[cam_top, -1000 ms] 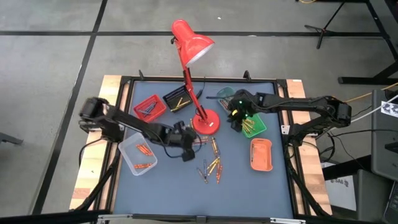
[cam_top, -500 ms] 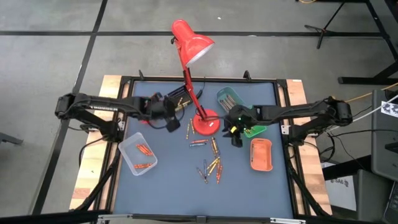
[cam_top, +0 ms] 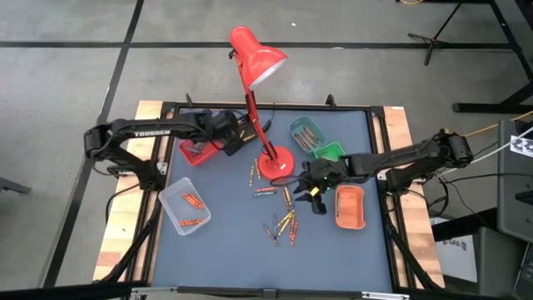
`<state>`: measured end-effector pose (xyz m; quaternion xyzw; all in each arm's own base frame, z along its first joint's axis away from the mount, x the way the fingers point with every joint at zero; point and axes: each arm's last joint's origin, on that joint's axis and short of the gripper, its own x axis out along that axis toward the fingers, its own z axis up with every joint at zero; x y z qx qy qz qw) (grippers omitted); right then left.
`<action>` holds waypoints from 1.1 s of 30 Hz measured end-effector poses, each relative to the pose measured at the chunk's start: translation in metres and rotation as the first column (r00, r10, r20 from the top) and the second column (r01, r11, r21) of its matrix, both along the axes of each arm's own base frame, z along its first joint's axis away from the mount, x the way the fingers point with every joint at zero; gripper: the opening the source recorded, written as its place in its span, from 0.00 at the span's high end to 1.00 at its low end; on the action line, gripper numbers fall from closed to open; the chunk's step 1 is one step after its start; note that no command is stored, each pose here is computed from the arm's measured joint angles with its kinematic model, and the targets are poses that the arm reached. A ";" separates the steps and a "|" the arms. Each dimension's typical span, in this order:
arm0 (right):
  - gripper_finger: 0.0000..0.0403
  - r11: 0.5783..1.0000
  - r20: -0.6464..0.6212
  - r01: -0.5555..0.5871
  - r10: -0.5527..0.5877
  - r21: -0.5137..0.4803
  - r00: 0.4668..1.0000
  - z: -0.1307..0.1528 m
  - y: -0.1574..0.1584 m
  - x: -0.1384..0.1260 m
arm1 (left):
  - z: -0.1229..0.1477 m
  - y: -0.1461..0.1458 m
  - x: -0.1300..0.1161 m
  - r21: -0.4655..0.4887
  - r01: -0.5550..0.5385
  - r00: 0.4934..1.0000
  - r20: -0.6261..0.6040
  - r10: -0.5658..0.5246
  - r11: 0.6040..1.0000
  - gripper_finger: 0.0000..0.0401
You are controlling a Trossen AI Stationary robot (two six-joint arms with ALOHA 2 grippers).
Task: Sort crayons
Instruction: Put the yellow crayon into the top left black bin, then put the blue crayon into the middle left red bin
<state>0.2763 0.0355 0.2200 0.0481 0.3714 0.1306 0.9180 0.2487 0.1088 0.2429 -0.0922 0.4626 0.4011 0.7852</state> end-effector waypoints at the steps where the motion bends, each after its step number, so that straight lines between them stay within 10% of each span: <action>1: 0.70 1.000 -0.004 0.016 -0.016 -0.001 1.000 0.000 0.002 0.000 | -0.003 0.004 0.000 -0.004 -0.012 1.000 -0.008 0.012 1.000 0.98; 13: 0.70 0.934 -0.024 0.356 -0.356 0.007 0.934 -0.001 0.020 -0.004 | -0.036 0.033 0.019 -0.005 -0.080 0.997 -0.002 0.080 0.997 0.92; 33: 0.70 0.864 -0.143 0.475 -0.498 -0.166 0.855 -0.071 0.038 0.016 | -0.038 0.035 0.021 -0.005 -0.084 0.996 -0.002 0.084 0.996 0.82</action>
